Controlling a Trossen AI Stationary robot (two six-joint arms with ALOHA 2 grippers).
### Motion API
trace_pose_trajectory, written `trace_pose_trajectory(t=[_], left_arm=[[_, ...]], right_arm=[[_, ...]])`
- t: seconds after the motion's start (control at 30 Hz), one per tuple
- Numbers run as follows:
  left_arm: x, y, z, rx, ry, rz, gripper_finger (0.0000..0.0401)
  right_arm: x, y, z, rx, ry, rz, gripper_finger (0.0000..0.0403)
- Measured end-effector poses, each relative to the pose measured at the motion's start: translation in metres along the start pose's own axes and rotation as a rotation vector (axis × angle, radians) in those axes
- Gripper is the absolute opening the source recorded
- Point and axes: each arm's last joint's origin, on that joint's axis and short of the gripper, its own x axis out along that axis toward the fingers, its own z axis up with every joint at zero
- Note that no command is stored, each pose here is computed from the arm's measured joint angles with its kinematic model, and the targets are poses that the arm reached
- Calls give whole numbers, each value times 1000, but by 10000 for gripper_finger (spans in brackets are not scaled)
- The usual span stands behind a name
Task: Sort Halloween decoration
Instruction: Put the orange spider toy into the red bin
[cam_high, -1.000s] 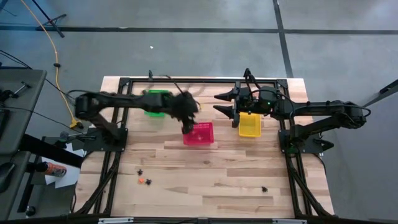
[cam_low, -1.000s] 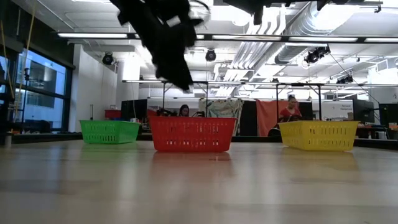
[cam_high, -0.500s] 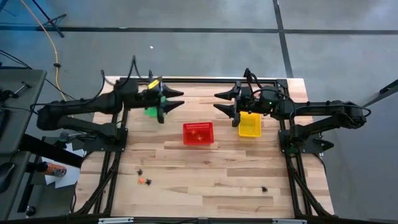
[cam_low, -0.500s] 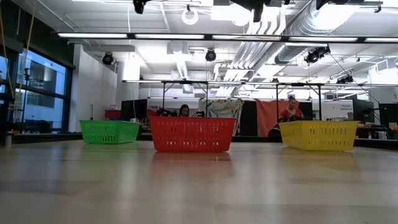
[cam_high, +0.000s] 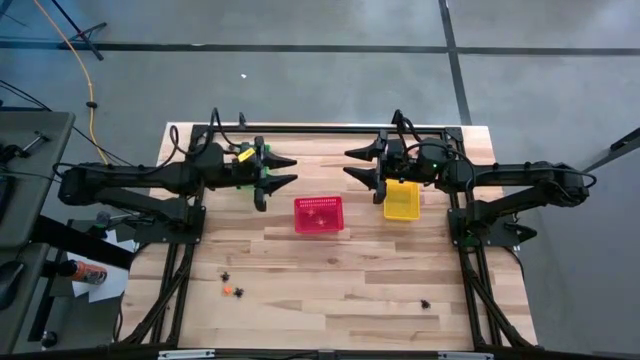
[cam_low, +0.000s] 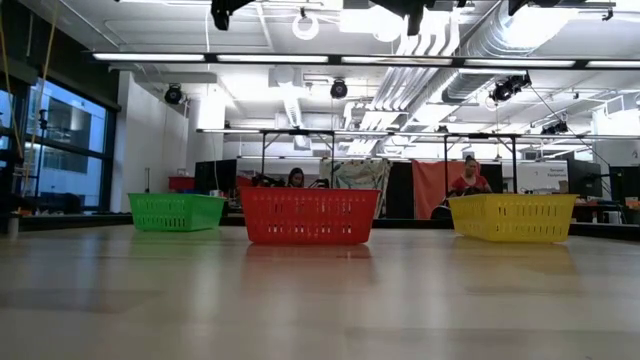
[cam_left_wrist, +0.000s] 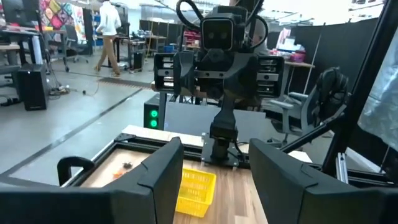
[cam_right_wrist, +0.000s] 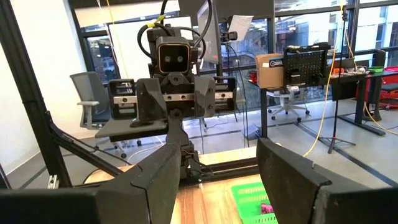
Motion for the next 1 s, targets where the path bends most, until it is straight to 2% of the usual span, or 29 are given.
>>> trace_pose_trajectory(t=[0.57, 1.0], left_arm=[[0, 0, 2, -5, -18, -1, 172], [0, 0, 2, -6, -18, -1, 172]], right_arm=[[0, 0, 0, 2, 0, 0, 204], [0, -1, -5, 84, 53, -8, 204]])
